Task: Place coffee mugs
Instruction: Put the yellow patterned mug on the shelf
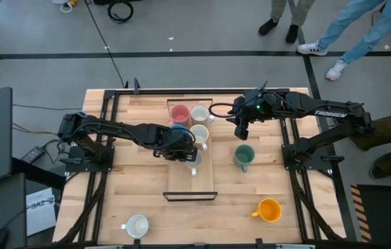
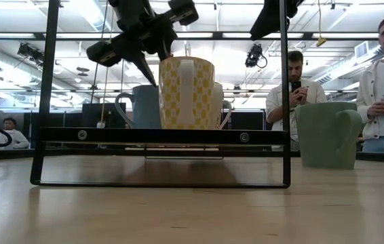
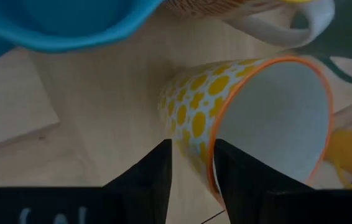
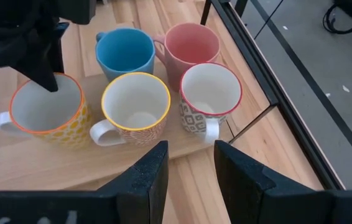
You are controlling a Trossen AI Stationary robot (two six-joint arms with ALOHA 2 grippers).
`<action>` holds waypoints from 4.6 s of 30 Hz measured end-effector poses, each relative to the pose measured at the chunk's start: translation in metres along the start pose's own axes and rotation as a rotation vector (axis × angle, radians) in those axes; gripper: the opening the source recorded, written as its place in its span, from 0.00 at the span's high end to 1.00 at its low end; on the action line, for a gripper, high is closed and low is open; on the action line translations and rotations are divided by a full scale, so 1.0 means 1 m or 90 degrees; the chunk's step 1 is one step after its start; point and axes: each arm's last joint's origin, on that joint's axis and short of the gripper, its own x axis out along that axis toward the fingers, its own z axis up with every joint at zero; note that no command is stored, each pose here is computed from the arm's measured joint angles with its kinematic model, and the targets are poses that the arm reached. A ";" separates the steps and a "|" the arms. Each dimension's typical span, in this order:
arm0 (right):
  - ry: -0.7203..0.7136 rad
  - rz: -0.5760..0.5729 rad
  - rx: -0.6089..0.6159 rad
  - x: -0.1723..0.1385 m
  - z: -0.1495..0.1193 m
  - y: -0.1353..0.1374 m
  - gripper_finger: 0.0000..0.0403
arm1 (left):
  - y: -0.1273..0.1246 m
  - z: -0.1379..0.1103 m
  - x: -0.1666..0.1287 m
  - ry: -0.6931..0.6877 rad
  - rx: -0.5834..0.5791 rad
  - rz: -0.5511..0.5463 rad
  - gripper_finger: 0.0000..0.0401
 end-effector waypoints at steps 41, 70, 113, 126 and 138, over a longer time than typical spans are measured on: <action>-0.020 0.172 0.305 0.071 0.016 0.083 0.67 | 0.148 -0.061 -0.044 -0.091 0.686 -0.091 0.69; 0.111 0.076 0.360 0.112 -0.015 0.112 0.68 | 0.145 -0.063 -0.043 -0.104 0.689 -0.123 0.69; 0.147 0.059 0.384 0.142 -0.026 0.122 0.73 | 0.143 -0.063 -0.044 -0.106 0.686 -0.137 0.69; 0.152 0.059 0.372 0.142 -0.027 0.121 0.93 | 0.144 -0.063 -0.044 -0.106 0.687 -0.136 0.69; 0.187 0.042 0.339 0.130 -0.010 0.111 0.93 | 0.144 -0.063 -0.044 -0.106 0.685 -0.136 0.69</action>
